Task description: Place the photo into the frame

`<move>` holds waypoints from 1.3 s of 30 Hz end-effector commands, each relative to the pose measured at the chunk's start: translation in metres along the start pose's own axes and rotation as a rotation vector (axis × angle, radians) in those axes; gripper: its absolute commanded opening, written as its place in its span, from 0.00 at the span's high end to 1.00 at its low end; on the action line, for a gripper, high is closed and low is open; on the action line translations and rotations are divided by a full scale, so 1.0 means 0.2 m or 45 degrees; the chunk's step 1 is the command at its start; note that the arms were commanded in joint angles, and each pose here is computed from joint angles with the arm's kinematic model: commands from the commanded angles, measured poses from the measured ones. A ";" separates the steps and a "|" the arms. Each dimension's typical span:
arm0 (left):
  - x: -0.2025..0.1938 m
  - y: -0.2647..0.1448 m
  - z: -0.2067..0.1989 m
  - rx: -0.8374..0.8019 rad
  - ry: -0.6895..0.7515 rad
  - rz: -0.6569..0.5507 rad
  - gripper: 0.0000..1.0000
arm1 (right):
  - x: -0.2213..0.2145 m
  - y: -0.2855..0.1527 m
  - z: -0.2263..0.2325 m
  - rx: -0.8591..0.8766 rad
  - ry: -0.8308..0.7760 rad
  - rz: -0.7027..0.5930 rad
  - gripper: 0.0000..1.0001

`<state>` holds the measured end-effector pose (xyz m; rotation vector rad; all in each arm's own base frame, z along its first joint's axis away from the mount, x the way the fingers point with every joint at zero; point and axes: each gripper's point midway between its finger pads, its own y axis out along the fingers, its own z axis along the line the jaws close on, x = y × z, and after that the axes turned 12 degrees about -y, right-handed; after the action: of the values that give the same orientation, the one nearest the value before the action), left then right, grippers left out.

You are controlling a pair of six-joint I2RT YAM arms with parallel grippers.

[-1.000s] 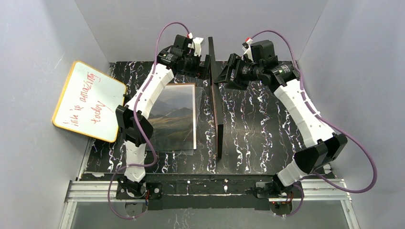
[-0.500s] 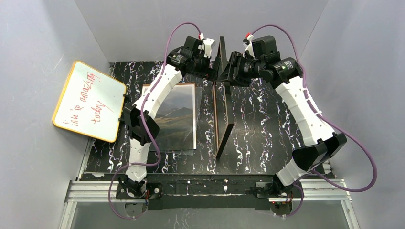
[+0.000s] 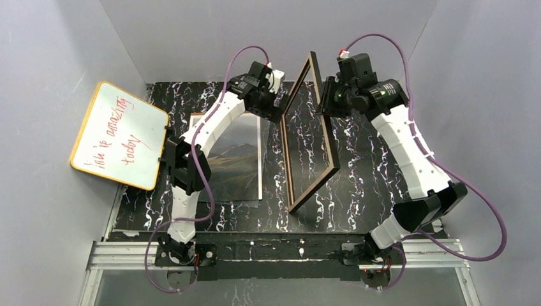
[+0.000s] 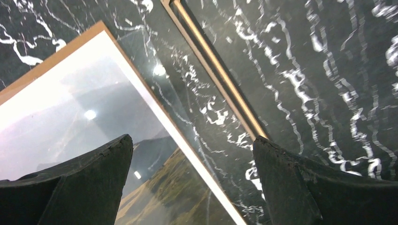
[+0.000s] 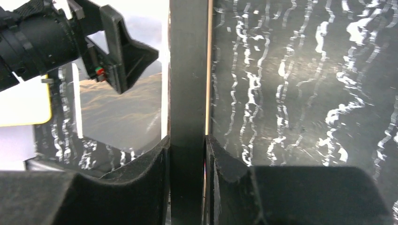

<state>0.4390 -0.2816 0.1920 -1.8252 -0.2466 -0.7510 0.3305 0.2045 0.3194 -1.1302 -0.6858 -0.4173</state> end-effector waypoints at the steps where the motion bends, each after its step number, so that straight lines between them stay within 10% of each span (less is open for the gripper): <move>1: -0.05 -0.11 0.13 0.106 0.101 0.009 0.02 | -0.04 -0.10 -0.17 -0.206 -0.093 -0.021 0.70; 12: -0.42 0.13 0.46 0.372 0.283 0.153 0.02 | -0.24 -0.09 -0.43 -0.501 -0.148 0.076 0.81; 39: -0.52 0.36 0.35 0.357 0.378 0.178 0.02 | -0.60 0.07 -0.69 -0.709 -0.226 0.255 0.86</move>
<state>0.4167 -0.2318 0.0571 -1.4700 -0.0142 -0.8154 0.2958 0.0966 0.2001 -1.6591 -0.6073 -0.4014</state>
